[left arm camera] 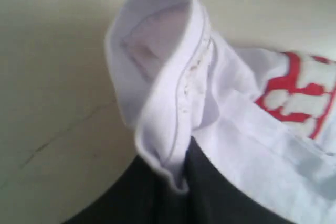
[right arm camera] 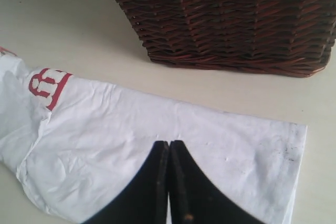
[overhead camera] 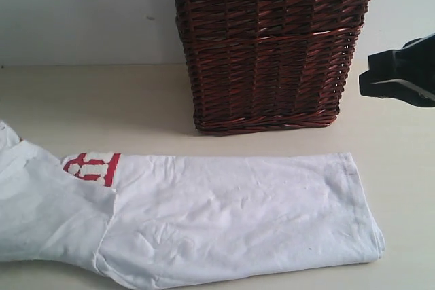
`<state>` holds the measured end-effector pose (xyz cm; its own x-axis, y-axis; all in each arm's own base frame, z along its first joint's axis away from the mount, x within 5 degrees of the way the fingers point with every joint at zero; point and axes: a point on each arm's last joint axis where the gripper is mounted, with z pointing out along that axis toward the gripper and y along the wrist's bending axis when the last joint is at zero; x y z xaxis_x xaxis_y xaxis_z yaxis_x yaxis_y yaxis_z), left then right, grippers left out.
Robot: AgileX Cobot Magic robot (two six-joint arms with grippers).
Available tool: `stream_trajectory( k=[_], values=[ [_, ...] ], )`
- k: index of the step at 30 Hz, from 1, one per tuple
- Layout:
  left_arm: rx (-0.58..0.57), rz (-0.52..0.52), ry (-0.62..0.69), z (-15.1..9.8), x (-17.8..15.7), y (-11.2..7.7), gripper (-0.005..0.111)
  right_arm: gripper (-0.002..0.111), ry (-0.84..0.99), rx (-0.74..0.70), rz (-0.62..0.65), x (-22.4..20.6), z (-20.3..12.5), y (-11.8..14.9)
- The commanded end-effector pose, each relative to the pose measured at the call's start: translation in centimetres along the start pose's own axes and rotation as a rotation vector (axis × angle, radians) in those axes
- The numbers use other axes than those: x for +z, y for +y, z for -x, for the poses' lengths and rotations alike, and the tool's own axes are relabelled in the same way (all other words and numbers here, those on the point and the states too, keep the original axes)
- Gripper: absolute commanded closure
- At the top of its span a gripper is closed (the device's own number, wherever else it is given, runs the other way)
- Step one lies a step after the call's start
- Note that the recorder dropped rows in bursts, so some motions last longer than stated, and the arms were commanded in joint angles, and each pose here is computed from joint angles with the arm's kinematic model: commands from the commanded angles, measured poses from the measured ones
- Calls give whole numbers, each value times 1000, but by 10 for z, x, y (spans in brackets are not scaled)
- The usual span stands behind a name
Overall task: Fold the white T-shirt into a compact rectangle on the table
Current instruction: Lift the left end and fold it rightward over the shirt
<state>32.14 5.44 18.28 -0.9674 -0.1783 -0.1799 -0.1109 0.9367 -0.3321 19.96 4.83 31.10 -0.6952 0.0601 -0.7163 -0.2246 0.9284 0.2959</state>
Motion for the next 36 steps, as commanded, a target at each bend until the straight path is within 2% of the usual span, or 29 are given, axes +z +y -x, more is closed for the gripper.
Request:
stream_trajectory(
  k=[1,2,4,5,6,7,8,9,10,11,12,15,19,21,22,24,26,27,30,32,34,36],
  values=[
    [135,-123,-90,-2,-33,-72,107,108,-7,-3,0,-1,0,0],
    [150,-146,-102,-5,-36,-85,107,108,-7,-3,0,-1,0,0],
    [250,-253,-113,-24,-39,-148,107,108,-2,-8,2,-1,-1,0],
    [283,-285,-111,-31,-38,-165,107,108,0,-20,2,-1,-1,0],
    [327,-349,-111,-44,-37,-195,107,108,0,-20,2,-1,-1,0],
    [350,-382,-108,-52,-34,-210,107,108,2,-21,3,-1,-1,0],
    [389,-435,-119,-67,-30,-239,107,108,6,-21,4,-1,-1,0],
    [405,-457,-131,-74,-28,-251,107,108,11,-21,5,-1,-2,0],
    [423,-490,-171,-85,-25,-272,107,108,11,-21,6,-1,-2,0],
    [431,-507,-195,-91,-23,-283,107,108,9,-22,7,-2,-2,1],
    [467,-534,-227,-101,-23,-303,107,108,0,-25,8,-4,-2,1],
    [519,-568,-237,-110,-18,-331,107,108,-27,-33,11,-12,-2,4],
    [617,-577,-143,-123,9,-359,103,108,-59,-48,13,-20,-1,6],
    [652,-568,-84,-125,23,-366,91,108,-67,-59,13,-22,-1,7],
    [661,-565,-62,-125,28,-368,82,108,-64,-63,14,-22,-1,7],
    [679,-552,-1,-127,39,-368,55,106,-58,-65,15,-22,-2,7],
    [696,-529,8,-127,45,-367,32,102,-58,-65,15,-22,-2,7],
    [712,-515,3,-126,45,-367,29,100,-58,-65,15,-22,-2,7],
    [732,-493,-49,-118,40,-363,37,93,-49,-66,15,-22,-3,7],
    [741,-486,-85,-111,30,-359,49,90,-41,-74,11,-22,-4,6],
    [769,-472,-119,-106,18,-355,61,86,-24,-87,-42,-18,-4,0],
    [807,-453,-145,-102,5,-350,70,84,14,-34,-134,-8,-6,-11]
  ],
)
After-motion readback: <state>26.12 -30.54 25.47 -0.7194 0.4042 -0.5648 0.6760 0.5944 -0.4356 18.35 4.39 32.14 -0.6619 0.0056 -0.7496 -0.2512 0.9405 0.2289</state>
